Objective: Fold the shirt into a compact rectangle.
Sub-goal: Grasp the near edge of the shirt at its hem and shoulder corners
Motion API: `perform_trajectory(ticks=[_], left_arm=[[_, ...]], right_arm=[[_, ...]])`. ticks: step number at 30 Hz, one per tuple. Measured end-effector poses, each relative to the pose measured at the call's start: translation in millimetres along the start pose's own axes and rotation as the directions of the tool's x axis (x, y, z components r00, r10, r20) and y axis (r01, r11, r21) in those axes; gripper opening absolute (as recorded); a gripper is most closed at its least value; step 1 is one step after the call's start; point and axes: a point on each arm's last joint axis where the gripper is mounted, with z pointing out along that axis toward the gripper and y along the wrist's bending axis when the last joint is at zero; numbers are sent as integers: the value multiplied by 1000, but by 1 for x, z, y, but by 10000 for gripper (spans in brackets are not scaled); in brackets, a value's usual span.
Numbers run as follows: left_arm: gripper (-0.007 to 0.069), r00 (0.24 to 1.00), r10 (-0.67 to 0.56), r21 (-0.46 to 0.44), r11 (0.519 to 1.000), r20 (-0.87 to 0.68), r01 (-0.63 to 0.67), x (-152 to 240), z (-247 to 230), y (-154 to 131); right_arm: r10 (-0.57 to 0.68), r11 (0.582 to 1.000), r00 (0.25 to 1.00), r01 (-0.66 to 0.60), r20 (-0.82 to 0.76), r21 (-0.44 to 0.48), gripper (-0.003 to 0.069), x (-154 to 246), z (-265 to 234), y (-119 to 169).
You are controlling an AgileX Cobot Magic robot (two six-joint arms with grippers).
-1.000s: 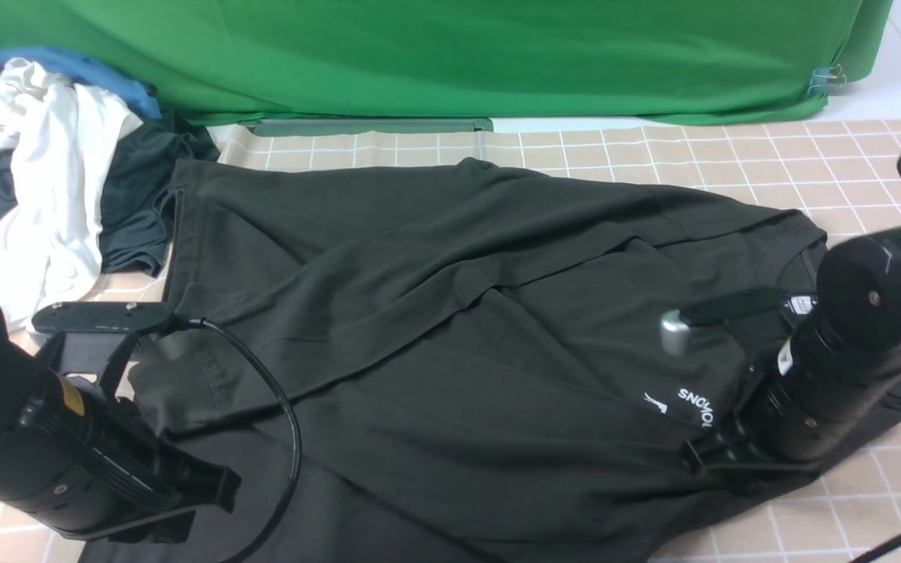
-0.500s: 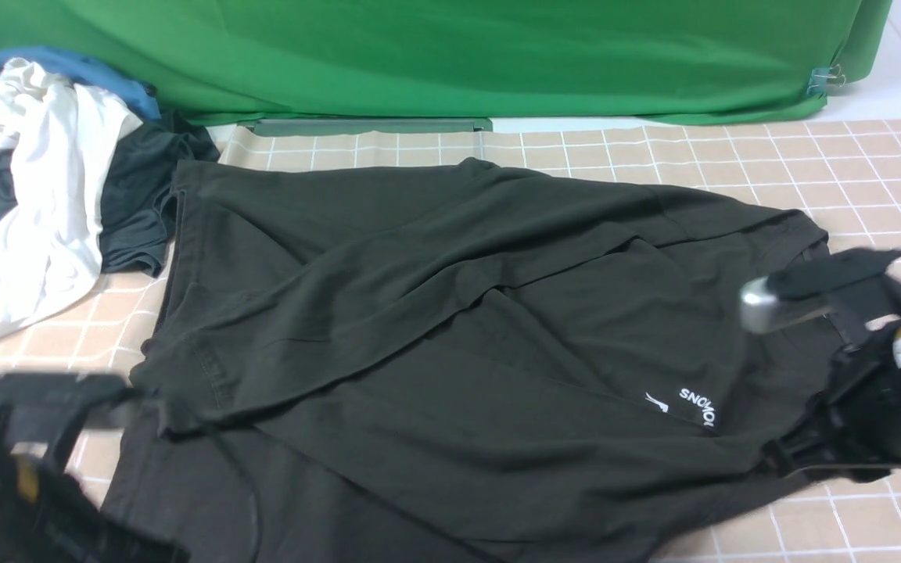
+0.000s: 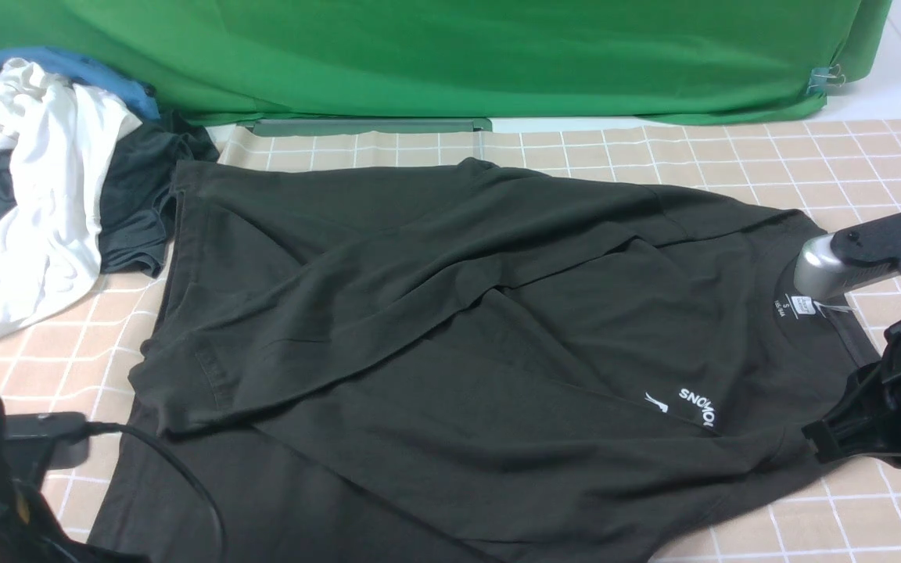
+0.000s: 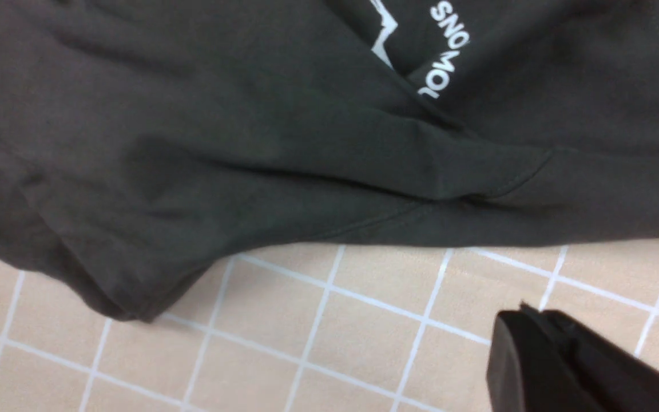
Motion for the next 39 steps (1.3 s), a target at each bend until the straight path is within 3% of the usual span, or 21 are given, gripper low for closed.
perform_trajectory(ticks=[9, 13, 20, 23, 26, 29, 33, 39], left_arm=[[39, 998, -43, 147, 989, 49, 35, -14, 3, 18], [152, 995, 11, 149, 989, 103, -26, -18, 3, 18], [453, 985, 42, 145, 987, 169, -67, -22, 7, 18], [490, 984, 58, 156, 984, 169, -85, -22, 11, 16], [482, 986, 69, 163, 982, 152, -94, -22, 14, 15], [424, 990, 68, 168, 982, 123, -88, -24, 20, 14], [302, 994, 89, 175, 980, 58, -98, -28, 29, 12], [47, 992, 122, 183, 975, 42, -128, -44, 10, 12]], right_arm=[[-10, 1000, 1000, 11, 1, -19, 45, 0, 0, 2], [-11, 1000, 1000, 12, 8, -19, 45, -1, 0, 2], [-14, 1000, 1000, 14, 16, -20, 45, -1, 0, 2], [-14, 1000, 999, 14, 30, -20, 45, -3, 0, 2], [-14, 1000, 999, 14, 41, -20, 48, -4, 0, 2], [-13, 1000, 999, 14, 51, -20, 51, -5, 0, 2], [-13, 1000, 998, 14, 55, -20, 52, -5, 0, 2], [-13, 1000, 999, 14, 53, -20, 58, -5, 0, 2]])
